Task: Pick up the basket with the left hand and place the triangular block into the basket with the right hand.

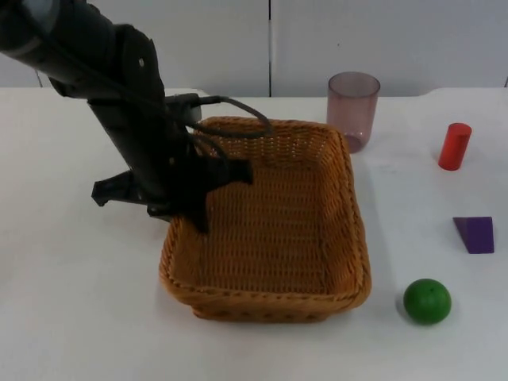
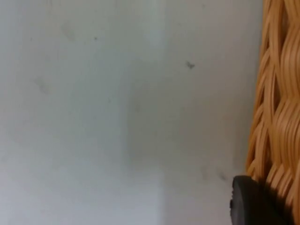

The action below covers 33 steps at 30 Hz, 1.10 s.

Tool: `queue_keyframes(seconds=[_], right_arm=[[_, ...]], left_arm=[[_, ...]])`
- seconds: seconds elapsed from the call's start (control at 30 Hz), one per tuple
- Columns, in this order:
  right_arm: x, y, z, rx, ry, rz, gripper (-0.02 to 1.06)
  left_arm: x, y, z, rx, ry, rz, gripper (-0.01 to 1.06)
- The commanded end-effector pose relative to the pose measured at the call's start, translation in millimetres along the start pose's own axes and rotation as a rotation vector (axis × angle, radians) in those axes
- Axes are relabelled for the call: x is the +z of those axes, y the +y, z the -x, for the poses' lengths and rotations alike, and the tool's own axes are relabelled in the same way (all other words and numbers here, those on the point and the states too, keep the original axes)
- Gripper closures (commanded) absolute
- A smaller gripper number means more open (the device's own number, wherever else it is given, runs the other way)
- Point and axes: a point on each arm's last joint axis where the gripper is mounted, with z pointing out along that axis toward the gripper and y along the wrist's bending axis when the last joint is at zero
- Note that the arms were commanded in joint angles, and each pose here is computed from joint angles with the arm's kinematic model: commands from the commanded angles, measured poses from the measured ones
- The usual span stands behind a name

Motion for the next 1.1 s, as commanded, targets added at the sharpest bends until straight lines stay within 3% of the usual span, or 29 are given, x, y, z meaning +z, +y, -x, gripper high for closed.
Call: queue_keyframes(seconds=[0.0, 0.17, 0.37, 0.53, 0.63, 0.73, 0.87, 1.07], right_arm=[[-1, -1, 3, -0.008, -0.02, -0.005, 0.0], [-1, -1, 4, -0.006, -0.028, -0.003, 0.0], [-1, -1, 3, -0.003, -0.018, -0.003, 0.0], [-1, -1, 2, -0.005, -0.012, -0.004, 0.0], [-1, -1, 2, -0.002, -0.009, -0.001, 0.0], [-1, -1, 2, -0.002, -0.009, -0.001, 0.0], [-1, -1, 2, -0.002, -0.012, -0.001, 0.0], [-1, 0, 0, 0.01, 0.007, 0.008, 0.0]], left_arm=[[-13, -3, -1, -0.019, 0.015, -0.012, 1.05], [-51, -9, -3, -0.01, 0.026, -0.033, 1.05], [-100, -17, -1, -0.008, -0.057, -0.097, 1.05], [-135, -6, -1, -0.073, -0.066, -0.141, 1.05], [-166, 16, 7, -0.187, -0.093, -0.237, 1.05], [-178, 28, 9, -0.18, -0.101, -0.276, 1.05], [-185, 40, 8, -0.186, -0.094, -0.269, 1.05], [-187, 34, 6, -0.163, -0.097, -0.27, 1.05]])
